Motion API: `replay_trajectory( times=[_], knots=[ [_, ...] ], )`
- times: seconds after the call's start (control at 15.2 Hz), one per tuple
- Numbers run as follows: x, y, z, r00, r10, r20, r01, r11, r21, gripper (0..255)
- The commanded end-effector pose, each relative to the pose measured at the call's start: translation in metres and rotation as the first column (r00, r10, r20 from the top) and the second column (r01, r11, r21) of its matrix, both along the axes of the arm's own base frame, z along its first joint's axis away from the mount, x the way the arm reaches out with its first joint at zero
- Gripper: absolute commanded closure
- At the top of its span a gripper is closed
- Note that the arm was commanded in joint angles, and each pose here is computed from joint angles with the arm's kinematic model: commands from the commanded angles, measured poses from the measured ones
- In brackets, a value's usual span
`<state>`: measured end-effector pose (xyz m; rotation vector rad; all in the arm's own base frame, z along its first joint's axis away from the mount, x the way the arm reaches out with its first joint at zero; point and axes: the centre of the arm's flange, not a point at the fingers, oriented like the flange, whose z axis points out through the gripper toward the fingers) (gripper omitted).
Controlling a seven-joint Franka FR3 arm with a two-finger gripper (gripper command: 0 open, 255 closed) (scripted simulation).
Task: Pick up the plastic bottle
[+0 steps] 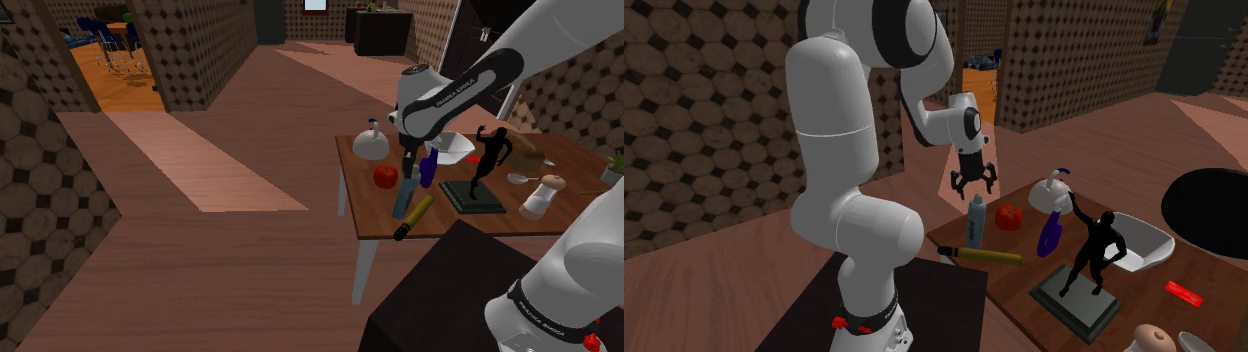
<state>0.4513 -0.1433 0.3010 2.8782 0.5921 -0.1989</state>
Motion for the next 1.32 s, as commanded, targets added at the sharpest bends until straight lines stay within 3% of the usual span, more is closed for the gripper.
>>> replay_trajectory(
  times=[0.0, 0.46, 0.53, 1.25],
  knots=[
    [0.001, -0.002, -0.010, 1.000, 0.004, -0.003, -0.004, 1.000, -0.003, 0],
    [0.001, -0.002, -0.040, 1.000, 0.004, -0.003, -0.004, 1.000, -0.003, 0],
    [0.001, -0.002, -0.040, 1.000, 0.004, -0.003, -0.004, 1.000, -0.003, 255],
    [0.001, -0.002, -0.029, 1.000, 0.004, -0.003, -0.004, 1.000, -0.003, 255]
  ],
)
